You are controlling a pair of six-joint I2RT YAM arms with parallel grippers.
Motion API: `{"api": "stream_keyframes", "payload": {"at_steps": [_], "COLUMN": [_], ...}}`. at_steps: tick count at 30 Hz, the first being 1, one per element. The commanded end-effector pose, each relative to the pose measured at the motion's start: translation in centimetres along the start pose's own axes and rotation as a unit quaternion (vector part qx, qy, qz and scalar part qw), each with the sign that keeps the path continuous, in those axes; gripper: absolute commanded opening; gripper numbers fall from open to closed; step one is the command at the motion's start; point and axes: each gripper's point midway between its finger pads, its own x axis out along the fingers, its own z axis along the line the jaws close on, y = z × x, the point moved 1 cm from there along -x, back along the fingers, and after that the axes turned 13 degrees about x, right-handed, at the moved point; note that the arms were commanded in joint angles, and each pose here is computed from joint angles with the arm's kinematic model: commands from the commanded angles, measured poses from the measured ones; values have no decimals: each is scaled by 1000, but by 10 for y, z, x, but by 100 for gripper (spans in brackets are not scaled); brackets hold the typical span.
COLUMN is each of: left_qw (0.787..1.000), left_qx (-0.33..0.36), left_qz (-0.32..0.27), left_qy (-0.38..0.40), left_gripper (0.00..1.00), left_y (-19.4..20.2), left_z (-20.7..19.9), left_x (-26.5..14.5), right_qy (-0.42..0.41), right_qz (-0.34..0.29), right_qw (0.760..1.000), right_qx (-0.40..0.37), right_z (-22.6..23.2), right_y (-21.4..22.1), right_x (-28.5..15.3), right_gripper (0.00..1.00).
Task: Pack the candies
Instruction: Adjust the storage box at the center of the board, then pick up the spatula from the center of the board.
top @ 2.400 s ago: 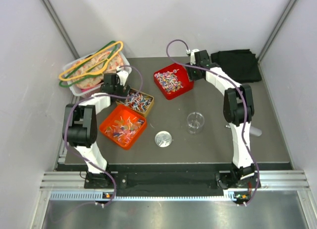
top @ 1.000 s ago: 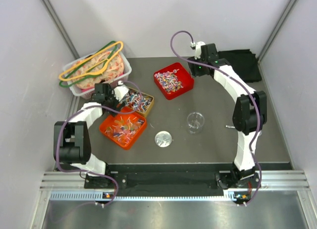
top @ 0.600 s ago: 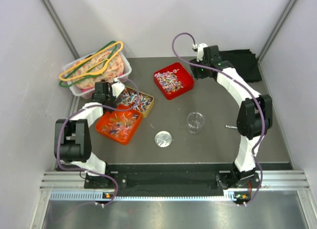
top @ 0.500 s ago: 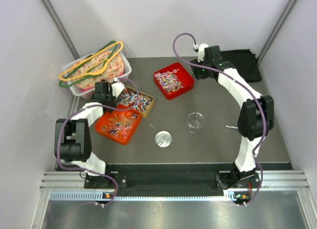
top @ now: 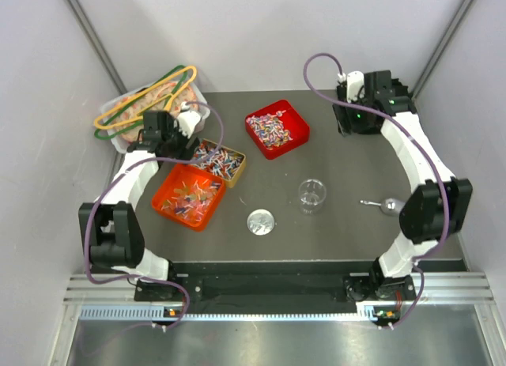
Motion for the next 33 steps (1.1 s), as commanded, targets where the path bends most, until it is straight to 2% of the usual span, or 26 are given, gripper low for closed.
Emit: {"api": "stream_keyframes", "payload": {"at_steps": [1, 4, 6, 8, 13, 16, 21, 33], "left_qw": [993, 989, 989, 986, 981, 981, 983, 990], "left_qx": [20, 38, 41, 41, 35, 29, 14, 0], "left_qz": [-103, -124, -114, -135, -151, -154, -147, -120], "left_qy": [47, 78, 82, 94, 116, 112, 108, 79], "left_gripper": [88, 88, 88, 89, 89, 89, 89, 89], "left_y": [-89, -127, -134, -151, -167, -168, -165, -150], "left_z": [-16, -46, -55, -65, -79, -78, -78, -72], "left_x": [-31, -21, -9, -6, 4, 5, 2, 0], "right_qy": [-9, 10, 6, 5, 28, 32, -11, -47], "right_qz": [68, 115, 135, 165, 174, 187, 197, 227], "right_qw": [994, 988, 985, 982, 971, 962, 960, 946], "right_qx": [-83, -105, -106, -95, -163, -194, -200, -225], "right_z": [-8, -25, -28, -33, -55, -65, -59, -70], "right_y": [56, 107, 125, 149, 191, 209, 213, 209], "right_x": [-45, -55, -70, -81, -101, -93, -71, -16], "right_gripper": [69, 68, 66, 65, 65, 65, 62, 56]}}
